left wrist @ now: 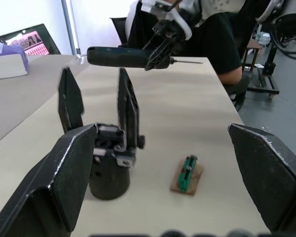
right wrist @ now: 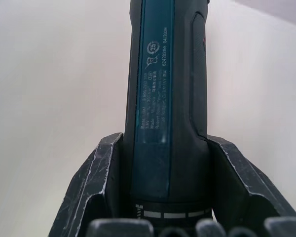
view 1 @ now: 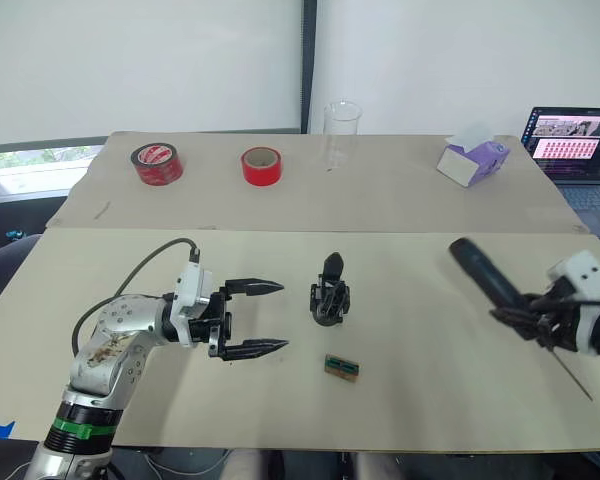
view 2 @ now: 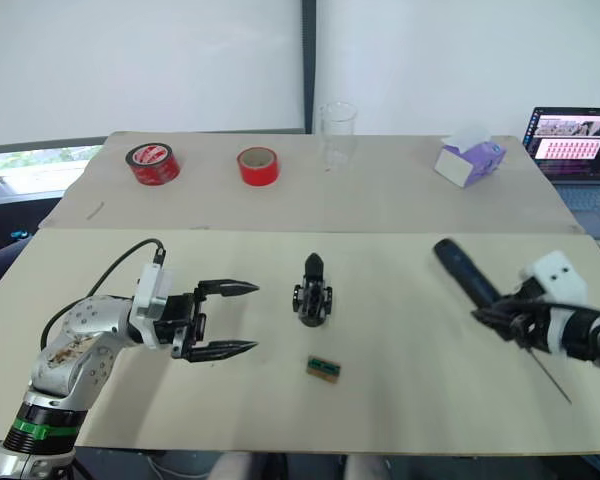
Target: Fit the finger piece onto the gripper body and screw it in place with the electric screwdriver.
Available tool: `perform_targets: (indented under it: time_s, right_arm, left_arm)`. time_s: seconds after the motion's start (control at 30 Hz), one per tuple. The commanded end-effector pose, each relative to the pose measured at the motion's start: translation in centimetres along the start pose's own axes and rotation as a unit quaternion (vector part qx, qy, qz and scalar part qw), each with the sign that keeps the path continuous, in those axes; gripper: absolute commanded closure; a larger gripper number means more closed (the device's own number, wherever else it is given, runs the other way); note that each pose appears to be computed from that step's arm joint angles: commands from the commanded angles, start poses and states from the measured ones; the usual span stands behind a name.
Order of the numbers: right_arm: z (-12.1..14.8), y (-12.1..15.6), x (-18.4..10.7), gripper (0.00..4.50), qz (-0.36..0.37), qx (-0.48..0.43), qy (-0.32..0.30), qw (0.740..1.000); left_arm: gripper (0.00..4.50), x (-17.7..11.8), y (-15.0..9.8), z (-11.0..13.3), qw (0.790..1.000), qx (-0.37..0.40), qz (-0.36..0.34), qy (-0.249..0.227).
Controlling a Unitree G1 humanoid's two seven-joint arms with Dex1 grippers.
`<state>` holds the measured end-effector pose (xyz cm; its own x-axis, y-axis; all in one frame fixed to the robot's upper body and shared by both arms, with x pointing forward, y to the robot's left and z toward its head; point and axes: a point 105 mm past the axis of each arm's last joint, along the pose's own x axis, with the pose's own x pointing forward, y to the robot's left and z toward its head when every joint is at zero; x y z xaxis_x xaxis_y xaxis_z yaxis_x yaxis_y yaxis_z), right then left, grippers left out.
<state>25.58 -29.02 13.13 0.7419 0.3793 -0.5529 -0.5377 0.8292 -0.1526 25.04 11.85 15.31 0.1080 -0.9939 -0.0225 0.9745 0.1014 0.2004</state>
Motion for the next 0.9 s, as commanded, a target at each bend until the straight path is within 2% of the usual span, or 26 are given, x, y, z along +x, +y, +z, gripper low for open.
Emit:
perform_targets:
  time_s: [0.03,0.2,0.37,0.43,0.57,0.6,0.73,0.9]
  right_arm:
    - [0.7,3.3,0.7,2.54,0.040,-0.068,-0.017,0.997]
    - [0.0,5.5,2.3,2.54,0.080,-0.069,-0.018,0.994]
    - [-0.5,5.8,3.3,2.54,0.096,-0.081,-0.012,0.992]
    - [-0.4,5.9,3.3,1.53,0.103,-0.079,-0.015,0.991]
    - [0.4,5.4,2.6,0.17,0.093,-0.087,-0.012,0.992]
    - [0.8,5.3,2.3,0.03,0.092,-0.095,-0.014,0.991]
    - [2.7,5.2,-0.3,0.03,0.118,-0.118,0.010,0.986]
    - [2.9,5.3,-2.5,0.03,0.137,-0.099,0.157,0.973]
  left_arm:
    - [0.00,0.1,-0.6,-0.6,0.999,0.028,-0.016,0.012]
    - [0.00,0.7,-0.7,-0.9,0.999,0.032,-0.019,0.004]
    - [0.00,1.1,-0.8,-1.0,0.999,0.029,-0.025,0.001]
    - [0.00,1.2,-0.8,-0.9,0.999,0.027,-0.028,0.000]
    - [0.00,1.1,-0.9,-0.9,0.999,0.022,-0.031,-0.001]
    - [0.00,1.1,-1.0,-0.8,0.999,0.021,-0.032,-0.001]
    - [0.00,0.7,-1.5,-0.8,0.999,0.010,-0.037,-0.003]
    - [0.00,0.9,-1.8,-1.0,0.999,0.008,-0.043,-0.002]
